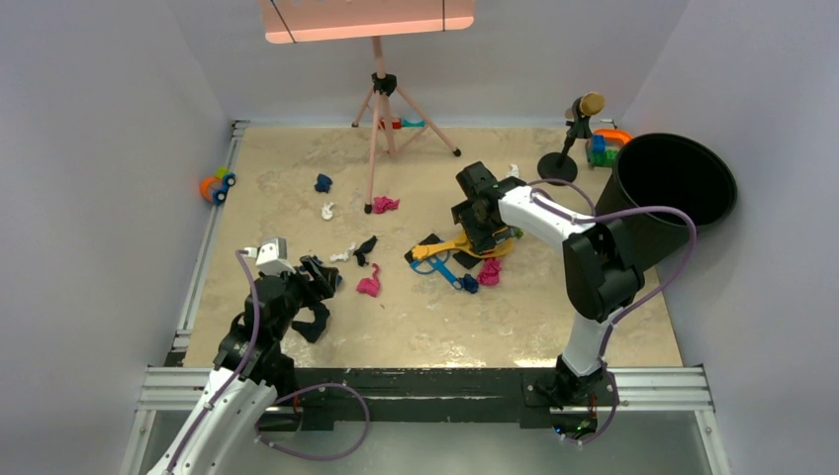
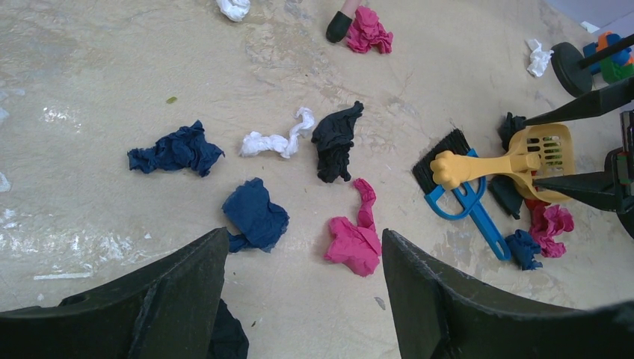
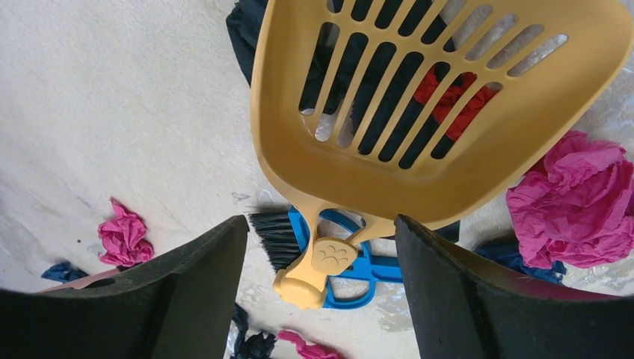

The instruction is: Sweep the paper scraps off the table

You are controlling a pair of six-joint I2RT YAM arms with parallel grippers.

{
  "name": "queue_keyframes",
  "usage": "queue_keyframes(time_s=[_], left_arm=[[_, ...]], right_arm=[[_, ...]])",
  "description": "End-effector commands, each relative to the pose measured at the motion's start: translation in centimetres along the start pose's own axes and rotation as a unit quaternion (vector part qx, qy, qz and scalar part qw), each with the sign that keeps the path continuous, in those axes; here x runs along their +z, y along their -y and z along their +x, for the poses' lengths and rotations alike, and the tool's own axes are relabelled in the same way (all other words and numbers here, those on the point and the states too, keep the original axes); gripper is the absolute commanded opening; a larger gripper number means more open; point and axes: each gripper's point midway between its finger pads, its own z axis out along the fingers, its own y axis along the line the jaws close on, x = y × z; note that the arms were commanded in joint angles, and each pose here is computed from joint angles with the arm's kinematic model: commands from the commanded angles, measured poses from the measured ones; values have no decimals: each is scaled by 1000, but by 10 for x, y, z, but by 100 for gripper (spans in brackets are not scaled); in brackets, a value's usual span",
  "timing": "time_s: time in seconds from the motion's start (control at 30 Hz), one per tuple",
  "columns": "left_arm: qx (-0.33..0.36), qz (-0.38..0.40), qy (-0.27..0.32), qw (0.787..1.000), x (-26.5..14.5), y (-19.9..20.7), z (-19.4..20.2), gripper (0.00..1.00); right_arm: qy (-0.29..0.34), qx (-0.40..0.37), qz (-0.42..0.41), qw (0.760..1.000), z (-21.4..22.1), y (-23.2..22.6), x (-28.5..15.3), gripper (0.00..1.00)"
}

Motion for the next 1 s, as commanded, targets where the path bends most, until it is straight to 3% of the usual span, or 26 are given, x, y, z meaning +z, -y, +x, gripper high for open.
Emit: queue_keyframes(time_s=[0.0,0.13,0.27,0.6,0.97], left_arm=[[-1,4,13,1000,-1,4,-8,79],[-1,3,12,1000,-1,3,-7,79],[-1,4,12,1000,-1,4,-8,79],[0,4,10,1000,-1,4,-7,79],[-1,2,13,1000,-2,3,-8,79]], right_arm=[[25,13,25,999,-10,6,-9,76],[79,6,21,997,-28,2,-37,76],[65,-8,22,998,-21,1,-44,76],[46,15,21,999,11,-2,-31,76],[49,78,17,996,14,-10,-3,73]])
